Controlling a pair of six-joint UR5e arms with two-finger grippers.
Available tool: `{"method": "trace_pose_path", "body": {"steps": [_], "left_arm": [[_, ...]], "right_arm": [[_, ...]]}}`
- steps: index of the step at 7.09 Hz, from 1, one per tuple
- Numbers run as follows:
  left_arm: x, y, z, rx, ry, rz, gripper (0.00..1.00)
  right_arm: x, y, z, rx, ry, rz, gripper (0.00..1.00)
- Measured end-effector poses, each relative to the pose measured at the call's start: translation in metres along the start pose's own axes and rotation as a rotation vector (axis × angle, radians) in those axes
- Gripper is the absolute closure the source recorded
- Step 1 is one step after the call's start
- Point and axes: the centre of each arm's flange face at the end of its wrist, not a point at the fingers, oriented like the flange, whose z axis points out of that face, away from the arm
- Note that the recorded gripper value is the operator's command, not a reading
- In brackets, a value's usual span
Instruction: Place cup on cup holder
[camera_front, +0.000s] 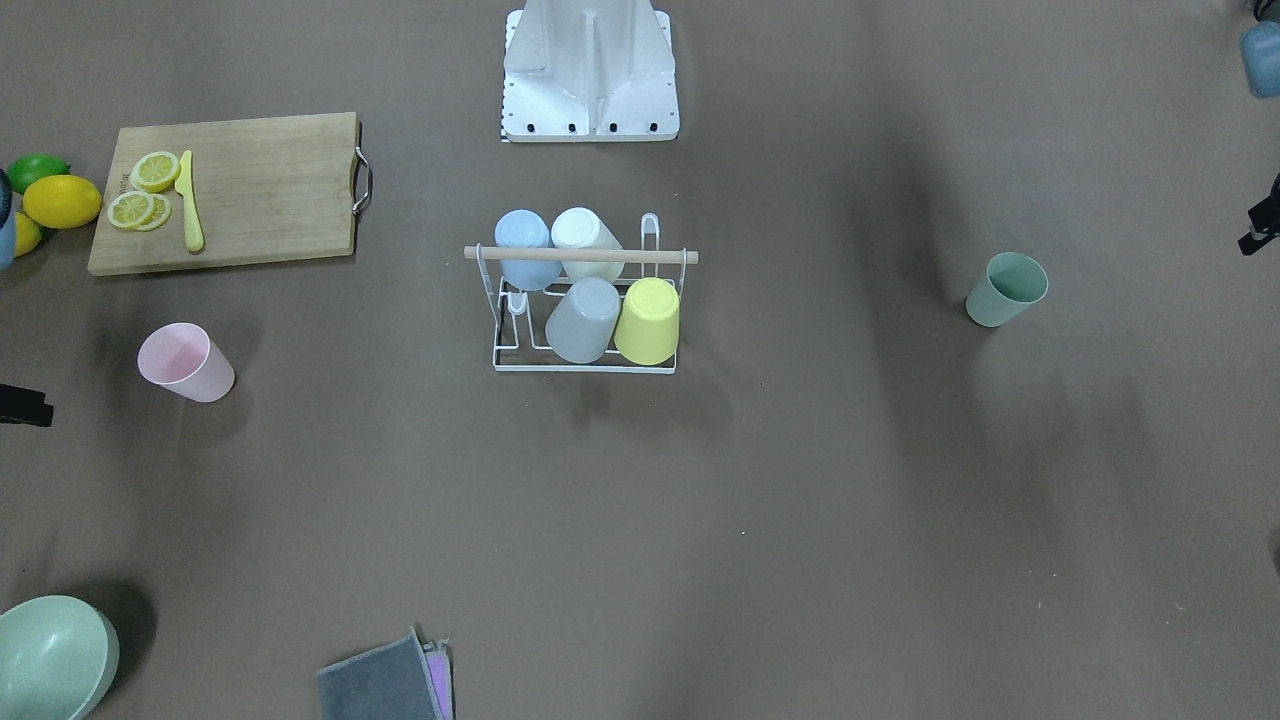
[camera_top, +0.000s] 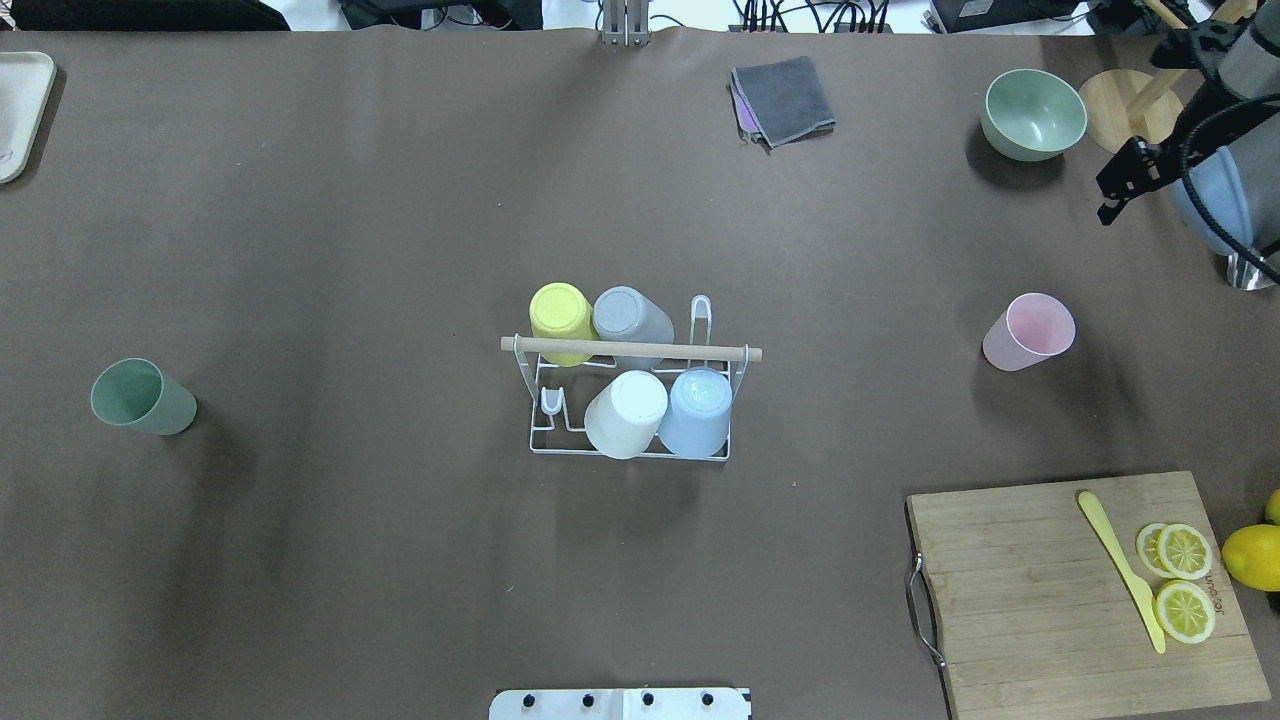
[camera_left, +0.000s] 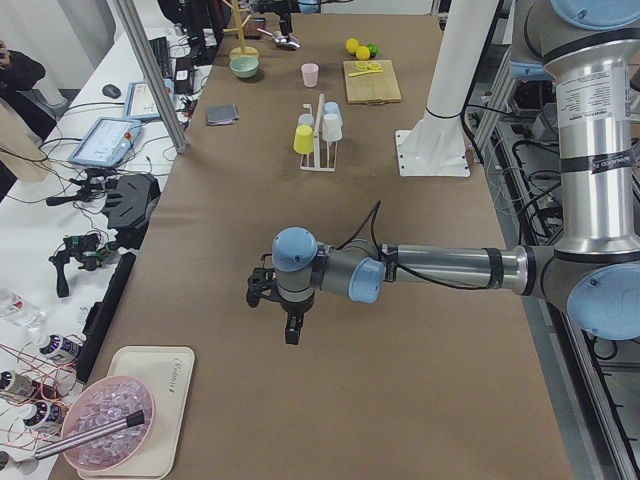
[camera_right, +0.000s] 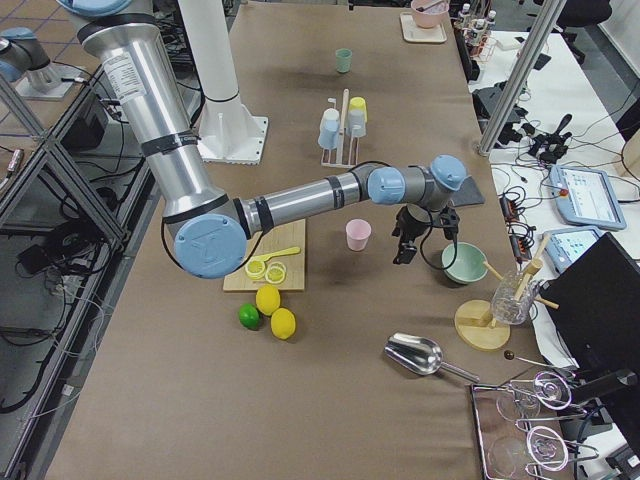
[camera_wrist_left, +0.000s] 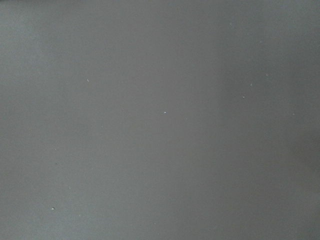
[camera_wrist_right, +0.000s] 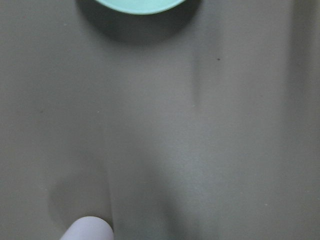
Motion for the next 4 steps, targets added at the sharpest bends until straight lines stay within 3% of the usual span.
{"method": "trace_pose_path", "body": {"steps": [2, 4], "left_arm": [[0.0, -0.003, 0.0, 0.003, 0.001, -0.012, 0.02], [0.002, -0.01, -0.001, 0.008, 0.003, -0.051, 0.03]], "right_arm": [[-0.041, -0.025, 0.02, -0.083, 0.009, -0.002, 0.0], [-0.058, -0.038, 0.051, -0.176, -0.018, 0.01, 0.0]]}}
